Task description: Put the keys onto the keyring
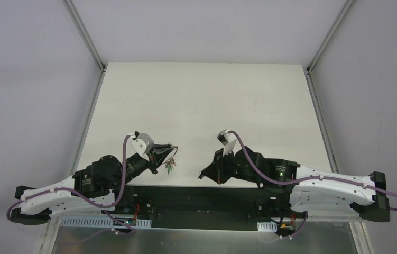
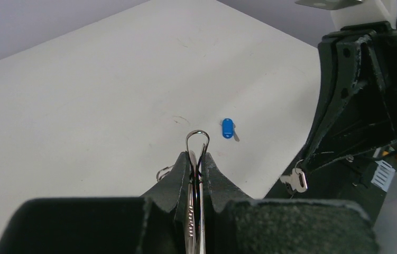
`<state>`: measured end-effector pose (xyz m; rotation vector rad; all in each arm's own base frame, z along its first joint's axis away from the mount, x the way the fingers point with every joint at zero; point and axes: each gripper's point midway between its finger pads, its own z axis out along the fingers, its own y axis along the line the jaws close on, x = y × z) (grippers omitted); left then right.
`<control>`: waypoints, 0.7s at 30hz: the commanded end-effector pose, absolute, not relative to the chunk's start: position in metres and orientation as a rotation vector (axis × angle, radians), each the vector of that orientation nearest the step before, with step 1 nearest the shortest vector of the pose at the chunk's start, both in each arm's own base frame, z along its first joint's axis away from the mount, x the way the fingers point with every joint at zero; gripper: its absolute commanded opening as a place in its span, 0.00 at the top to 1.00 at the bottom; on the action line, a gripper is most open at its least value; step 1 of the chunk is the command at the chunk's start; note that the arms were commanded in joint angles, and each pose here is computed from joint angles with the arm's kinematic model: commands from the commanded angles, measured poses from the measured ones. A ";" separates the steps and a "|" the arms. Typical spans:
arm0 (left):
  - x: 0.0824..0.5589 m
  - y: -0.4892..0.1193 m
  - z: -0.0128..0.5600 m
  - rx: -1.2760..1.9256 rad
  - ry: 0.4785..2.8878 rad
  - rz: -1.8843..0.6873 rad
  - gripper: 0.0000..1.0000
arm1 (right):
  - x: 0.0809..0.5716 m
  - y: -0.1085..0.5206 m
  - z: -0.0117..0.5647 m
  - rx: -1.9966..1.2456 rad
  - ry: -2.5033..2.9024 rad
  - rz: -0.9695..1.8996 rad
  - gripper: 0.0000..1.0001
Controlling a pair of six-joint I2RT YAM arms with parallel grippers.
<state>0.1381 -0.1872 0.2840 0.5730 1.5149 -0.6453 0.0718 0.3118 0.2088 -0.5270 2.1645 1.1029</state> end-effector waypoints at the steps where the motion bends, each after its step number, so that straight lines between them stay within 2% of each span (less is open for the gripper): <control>1: 0.120 -0.204 0.318 0.650 1.398 -0.784 1.00 | 0.054 0.323 0.241 -0.603 2.052 1.288 1.00; 9: 0.101 -0.215 0.334 0.744 1.278 -0.880 1.00 | 0.028 0.342 0.291 -0.559 1.893 1.656 1.00; 21: 0.085 -0.224 0.351 0.798 1.168 -0.961 1.00 | 0.030 0.359 0.332 -0.378 1.756 1.891 1.00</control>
